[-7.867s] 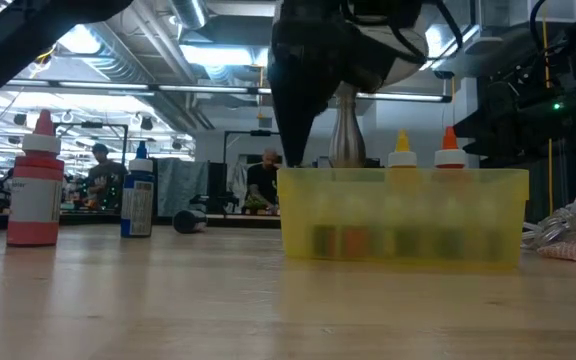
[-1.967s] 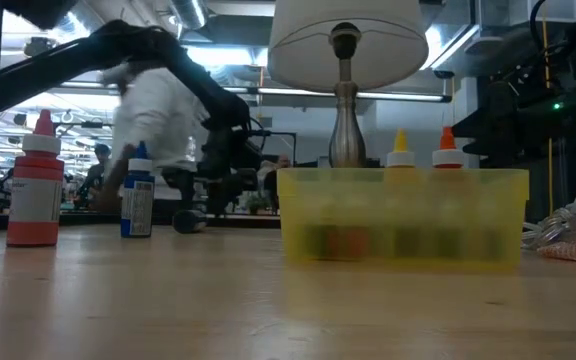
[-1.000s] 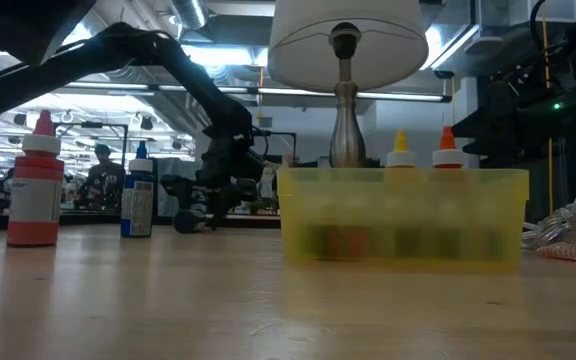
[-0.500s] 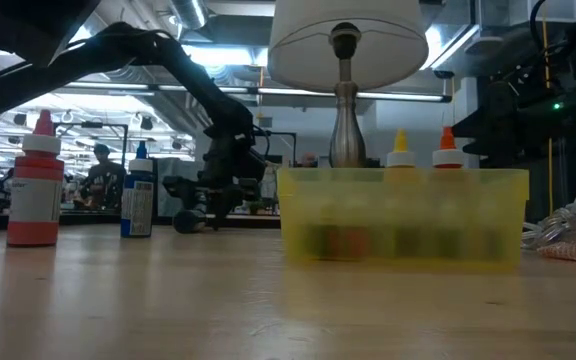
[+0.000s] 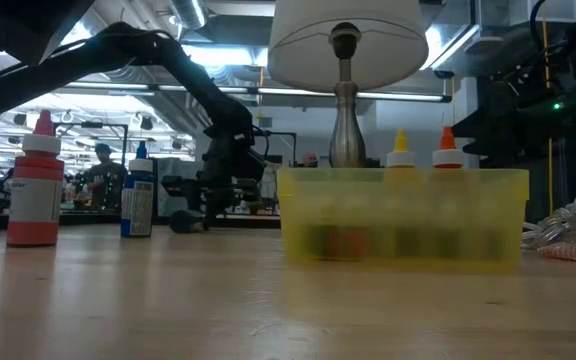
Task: Pick & Place food coloring
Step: Put the purple food coloring bottle into the yellow bin
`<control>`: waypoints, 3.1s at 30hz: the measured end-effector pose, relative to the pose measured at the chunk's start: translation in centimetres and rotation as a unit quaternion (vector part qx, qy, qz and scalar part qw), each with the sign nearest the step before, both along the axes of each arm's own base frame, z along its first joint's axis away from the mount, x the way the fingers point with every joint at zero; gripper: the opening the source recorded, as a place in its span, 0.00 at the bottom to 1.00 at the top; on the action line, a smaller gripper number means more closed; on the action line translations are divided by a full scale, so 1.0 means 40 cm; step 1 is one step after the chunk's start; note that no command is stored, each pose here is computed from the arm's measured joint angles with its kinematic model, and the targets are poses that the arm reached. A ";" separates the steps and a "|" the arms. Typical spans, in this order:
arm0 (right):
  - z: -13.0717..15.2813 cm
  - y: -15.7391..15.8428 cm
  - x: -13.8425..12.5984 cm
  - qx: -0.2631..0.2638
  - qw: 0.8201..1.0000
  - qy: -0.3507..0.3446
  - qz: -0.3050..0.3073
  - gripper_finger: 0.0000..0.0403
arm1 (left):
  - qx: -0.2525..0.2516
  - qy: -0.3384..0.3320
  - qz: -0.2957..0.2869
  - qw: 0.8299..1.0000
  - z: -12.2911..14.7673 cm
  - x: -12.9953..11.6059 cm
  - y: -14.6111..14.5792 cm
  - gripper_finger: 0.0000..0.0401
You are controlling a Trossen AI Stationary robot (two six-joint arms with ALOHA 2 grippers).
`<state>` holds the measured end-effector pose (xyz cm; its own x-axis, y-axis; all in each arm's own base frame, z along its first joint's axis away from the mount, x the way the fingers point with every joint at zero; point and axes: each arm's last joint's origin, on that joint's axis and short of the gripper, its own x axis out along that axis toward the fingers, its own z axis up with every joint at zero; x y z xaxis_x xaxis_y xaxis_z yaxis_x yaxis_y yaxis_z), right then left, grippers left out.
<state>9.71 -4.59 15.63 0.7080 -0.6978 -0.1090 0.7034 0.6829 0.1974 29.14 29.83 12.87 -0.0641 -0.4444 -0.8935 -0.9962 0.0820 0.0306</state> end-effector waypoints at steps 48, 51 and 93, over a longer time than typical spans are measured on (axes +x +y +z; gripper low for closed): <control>0.000 0.000 0.000 0.000 1.000 0.000 0.000 0.88 | 0.104 -0.067 -0.066 0.990 0.292 -0.039 -0.045 0.11; 0.000 0.000 0.000 0.000 1.000 0.000 0.000 0.88 | 0.141 -0.079 -0.070 0.984 0.355 -0.058 -0.063 0.10; 0.000 0.000 0.000 0.000 1.000 0.000 0.000 0.88 | 0.344 -0.382 -0.380 0.769 0.764 -0.031 -0.750 0.09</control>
<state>9.71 -4.59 15.64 0.7081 -0.6977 -0.1085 0.7032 0.6829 0.1977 27.89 -0.17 43.43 0.5889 0.0563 -0.8062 -0.4174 0.8754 -0.2438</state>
